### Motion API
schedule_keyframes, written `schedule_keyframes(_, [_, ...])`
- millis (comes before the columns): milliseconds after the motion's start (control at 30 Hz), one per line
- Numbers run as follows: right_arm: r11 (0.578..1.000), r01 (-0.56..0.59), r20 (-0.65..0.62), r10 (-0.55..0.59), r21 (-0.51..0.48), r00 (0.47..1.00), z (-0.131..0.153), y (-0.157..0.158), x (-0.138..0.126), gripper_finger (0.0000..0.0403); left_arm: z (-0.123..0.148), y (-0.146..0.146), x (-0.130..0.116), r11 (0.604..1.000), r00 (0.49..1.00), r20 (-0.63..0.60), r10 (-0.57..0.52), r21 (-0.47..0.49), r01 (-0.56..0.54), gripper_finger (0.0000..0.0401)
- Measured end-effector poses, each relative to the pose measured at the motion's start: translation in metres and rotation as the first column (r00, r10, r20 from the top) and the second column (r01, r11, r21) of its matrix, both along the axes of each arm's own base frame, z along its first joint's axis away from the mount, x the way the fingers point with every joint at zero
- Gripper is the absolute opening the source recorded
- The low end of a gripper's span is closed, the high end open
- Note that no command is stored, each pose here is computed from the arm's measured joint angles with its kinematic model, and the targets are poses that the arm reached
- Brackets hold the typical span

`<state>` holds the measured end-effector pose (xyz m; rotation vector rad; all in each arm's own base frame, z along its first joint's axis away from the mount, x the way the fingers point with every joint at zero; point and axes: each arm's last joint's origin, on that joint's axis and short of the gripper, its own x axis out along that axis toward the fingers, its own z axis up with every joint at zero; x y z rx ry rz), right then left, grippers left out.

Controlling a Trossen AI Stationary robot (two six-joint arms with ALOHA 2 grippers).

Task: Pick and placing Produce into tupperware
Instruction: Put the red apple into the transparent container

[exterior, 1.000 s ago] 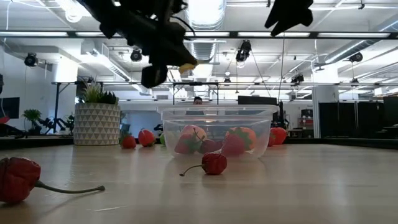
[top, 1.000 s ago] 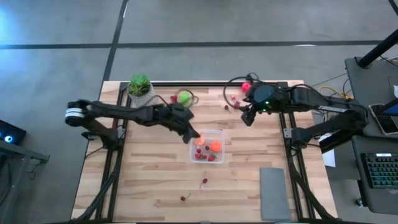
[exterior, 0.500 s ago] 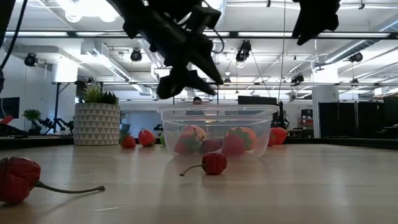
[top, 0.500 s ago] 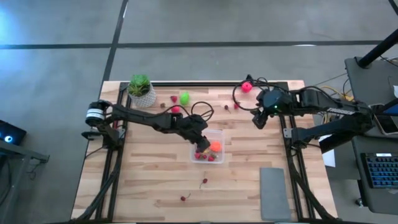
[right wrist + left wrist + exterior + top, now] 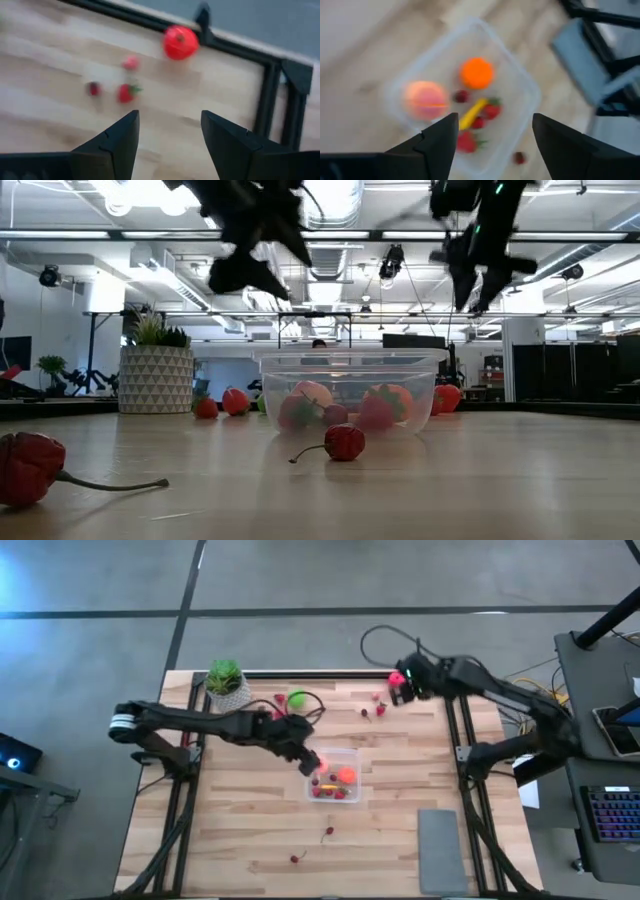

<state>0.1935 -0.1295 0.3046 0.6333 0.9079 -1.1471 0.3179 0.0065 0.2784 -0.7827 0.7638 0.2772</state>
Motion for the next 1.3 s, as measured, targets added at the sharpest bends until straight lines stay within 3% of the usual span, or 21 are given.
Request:
schedule_keyframes(133, [0.989,0.028,-0.032,-0.024,0.147,0.999,-0.03,-0.052,0.004,0.0206,0.021,0.005,-0.029,0.982,0.997,-0.022,0.079,0.176,-0.074,0.024])
schedule_keyframes(300, [0.974,0.044,-0.116,-0.019,0.221,0.993,-0.067,-0.087,0.008,0.0206,0.042,0.008,-0.064,0.937,0.988,-0.027,0.154,0.322,-0.137,0.024])
schedule_keyframes(433, [0.975,0.055,-0.126,-0.028,0.216,0.992,-0.08,-0.097,0.014,0.0206,0.055,0.012,-0.085,0.887,0.981,-0.006,0.193,0.428,-0.172,0.024])
schedule_keyframes(567, [0.988,0.032,-0.057,-0.024,0.149,0.998,-0.073,-0.097,0.021,0.0207,0.066,0.018,-0.101,0.838,0.978,0.019,0.208,0.512,-0.188,0.024])
schedule_keyframes(767, [0.995,0.091,0.058,-0.093,0.048,0.994,-0.053,-0.096,0.022,0.0257,0.074,0.038,-0.122,0.787,0.969,-0.007,0.246,0.585,-0.195,0.024])
schedule_keyframes(967, [0.974,0.215,0.108,-0.221,0.068,0.969,-0.055,-0.097,0.022,0.0333,0.08,0.06,-0.136,0.732,0.958,-0.027,0.285,0.652,-0.199,0.024])
schedule_keyframes(1100, [0.956,0.273,0.103,-0.284,0.104,0.953,-0.065,-0.104,0.022,0.036,0.079,0.068,-0.138,0.731,0.956,-0.038,0.291,0.654,-0.196,0.024])
schedule_keyframes(1300, [0.926,0.323,0.052,-0.339,0.197,0.94,-0.093,-0.123,0.015,0.0363,0.076,0.073,-0.134,0.75,0.955,-0.054,0.29,0.634,-0.191,0.024])
